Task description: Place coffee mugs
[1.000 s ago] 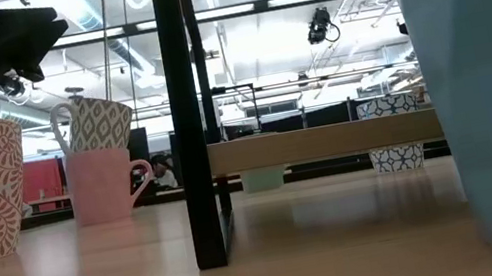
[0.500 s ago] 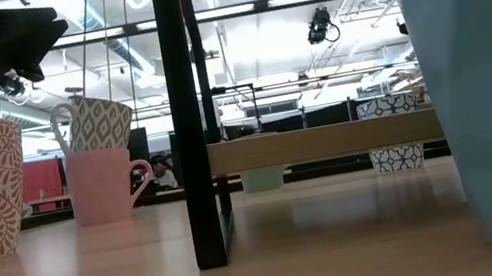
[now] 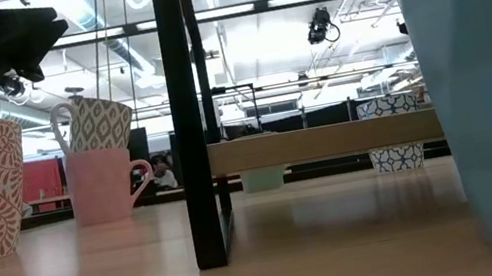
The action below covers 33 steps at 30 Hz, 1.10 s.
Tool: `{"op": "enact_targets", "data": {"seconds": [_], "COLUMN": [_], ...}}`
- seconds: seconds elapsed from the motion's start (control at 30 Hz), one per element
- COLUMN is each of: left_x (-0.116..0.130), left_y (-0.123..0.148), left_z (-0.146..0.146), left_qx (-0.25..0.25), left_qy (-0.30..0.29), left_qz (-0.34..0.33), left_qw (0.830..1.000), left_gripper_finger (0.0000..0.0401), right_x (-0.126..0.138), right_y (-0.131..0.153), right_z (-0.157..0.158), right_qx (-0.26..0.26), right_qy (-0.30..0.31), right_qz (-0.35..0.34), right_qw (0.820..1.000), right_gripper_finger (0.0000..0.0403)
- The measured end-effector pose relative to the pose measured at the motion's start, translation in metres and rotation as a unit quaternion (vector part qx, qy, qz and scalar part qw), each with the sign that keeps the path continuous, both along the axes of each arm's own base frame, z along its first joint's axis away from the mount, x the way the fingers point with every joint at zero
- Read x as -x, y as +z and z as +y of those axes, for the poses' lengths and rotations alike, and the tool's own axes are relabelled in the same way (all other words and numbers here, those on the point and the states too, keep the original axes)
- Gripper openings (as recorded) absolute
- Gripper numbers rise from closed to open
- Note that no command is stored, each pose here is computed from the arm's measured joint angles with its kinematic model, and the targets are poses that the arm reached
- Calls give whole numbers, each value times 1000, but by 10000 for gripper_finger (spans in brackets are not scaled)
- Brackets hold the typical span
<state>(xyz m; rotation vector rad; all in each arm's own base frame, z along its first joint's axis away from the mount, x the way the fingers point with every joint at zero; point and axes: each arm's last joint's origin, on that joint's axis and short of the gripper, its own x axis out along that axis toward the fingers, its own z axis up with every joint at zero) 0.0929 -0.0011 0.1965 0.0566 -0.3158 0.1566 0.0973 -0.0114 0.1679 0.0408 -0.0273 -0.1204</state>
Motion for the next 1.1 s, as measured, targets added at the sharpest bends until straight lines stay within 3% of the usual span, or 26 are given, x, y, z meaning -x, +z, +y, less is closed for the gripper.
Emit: {"op": "enact_targets", "data": {"seconds": [0.13, 0.33, 0.5, 0.87, 1.1], "left_x": [0, 0, 0, 0, 0], "left_y": [0, 0, 0, 0, 0], "left_z": [0, 0, 0, 0, 0], "left_qx": [0, 0, 0, 0, 0], "left_qy": [0, 0, 0, 0, 0], "left_qz": [0, 0, 0, 0, 0], "left_qw": [1000, 1000, 1000, 1000, 1000], "left_gripper_finger": [155, 155, 155, 155, 155], "right_x": [0, 1, 1, 3, 10], "right_y": [1, 7, 12, 19, 53], "right_z": [0, -1, 0, -1, -2], "right_qx": [-5, -71, -97, -131, -126], "right_qy": [0, -10, -2, -10, -30], "right_qz": [-7, -46, -74, -115, -158], "right_qw": [1000, 996, 993, 985, 979], "right_gripper_finger": [141, 141, 147, 230, 246]}}
